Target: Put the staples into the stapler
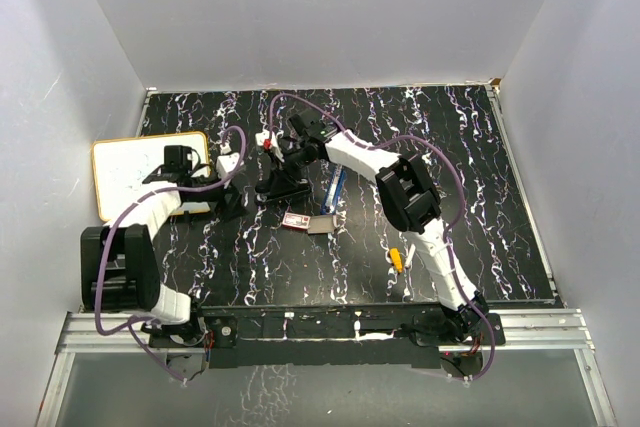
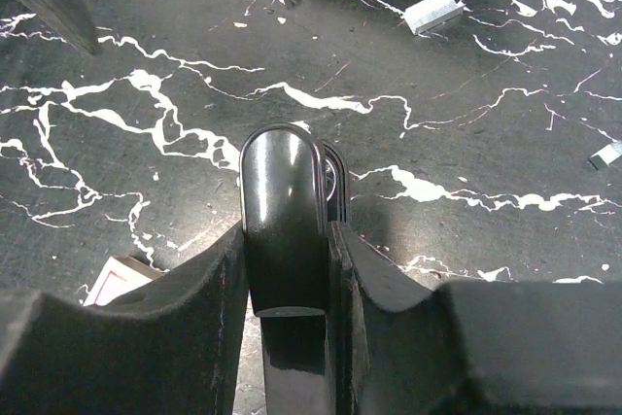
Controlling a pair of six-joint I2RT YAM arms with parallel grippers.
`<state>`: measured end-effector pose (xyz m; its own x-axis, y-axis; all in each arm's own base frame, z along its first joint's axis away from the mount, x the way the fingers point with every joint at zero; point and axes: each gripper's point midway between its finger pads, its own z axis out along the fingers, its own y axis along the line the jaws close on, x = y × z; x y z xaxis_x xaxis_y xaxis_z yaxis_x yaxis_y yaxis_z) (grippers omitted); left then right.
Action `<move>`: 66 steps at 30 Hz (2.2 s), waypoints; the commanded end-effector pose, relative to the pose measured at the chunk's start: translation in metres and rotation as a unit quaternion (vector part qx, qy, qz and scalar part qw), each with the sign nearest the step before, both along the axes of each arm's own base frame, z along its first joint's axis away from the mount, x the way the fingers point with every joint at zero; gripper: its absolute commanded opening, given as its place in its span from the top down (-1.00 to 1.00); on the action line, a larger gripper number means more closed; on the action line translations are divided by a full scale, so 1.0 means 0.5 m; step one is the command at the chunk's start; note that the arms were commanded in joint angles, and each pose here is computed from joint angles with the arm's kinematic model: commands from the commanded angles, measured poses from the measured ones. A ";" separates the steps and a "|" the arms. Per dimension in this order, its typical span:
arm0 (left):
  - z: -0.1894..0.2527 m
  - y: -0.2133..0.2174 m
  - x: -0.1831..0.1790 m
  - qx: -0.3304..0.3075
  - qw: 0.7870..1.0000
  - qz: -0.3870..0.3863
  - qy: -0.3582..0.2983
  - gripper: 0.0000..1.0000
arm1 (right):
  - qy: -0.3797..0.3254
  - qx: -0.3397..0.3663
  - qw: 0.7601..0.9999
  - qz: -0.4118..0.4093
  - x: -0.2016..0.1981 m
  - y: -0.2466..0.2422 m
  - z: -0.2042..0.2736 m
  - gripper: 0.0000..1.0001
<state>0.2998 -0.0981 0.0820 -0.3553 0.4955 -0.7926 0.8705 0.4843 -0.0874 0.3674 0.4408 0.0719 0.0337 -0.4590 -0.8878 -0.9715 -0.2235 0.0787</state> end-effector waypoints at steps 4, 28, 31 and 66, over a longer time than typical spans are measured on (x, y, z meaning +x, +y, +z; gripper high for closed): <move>0.034 -0.055 0.047 -0.056 0.986 -0.097 -0.125 -0.53 | -0.003 0.089 0.996 0.011 0.018 -0.005 0.157 0.83; 0.030 -0.159 0.130 -0.126 0.970 -0.129 -0.162 -0.04 | 0.008 0.151 0.986 0.063 -0.010 -0.036 0.229 0.84; 0.025 -0.164 0.127 -0.128 0.970 -0.126 -0.162 0.22 | 0.007 0.153 0.986 0.066 -0.012 -0.036 0.232 0.84; 0.011 -0.023 0.131 -0.040 0.988 -0.046 -0.145 1.00 | -0.015 0.118 0.989 -0.085 0.093 -0.326 0.053 0.78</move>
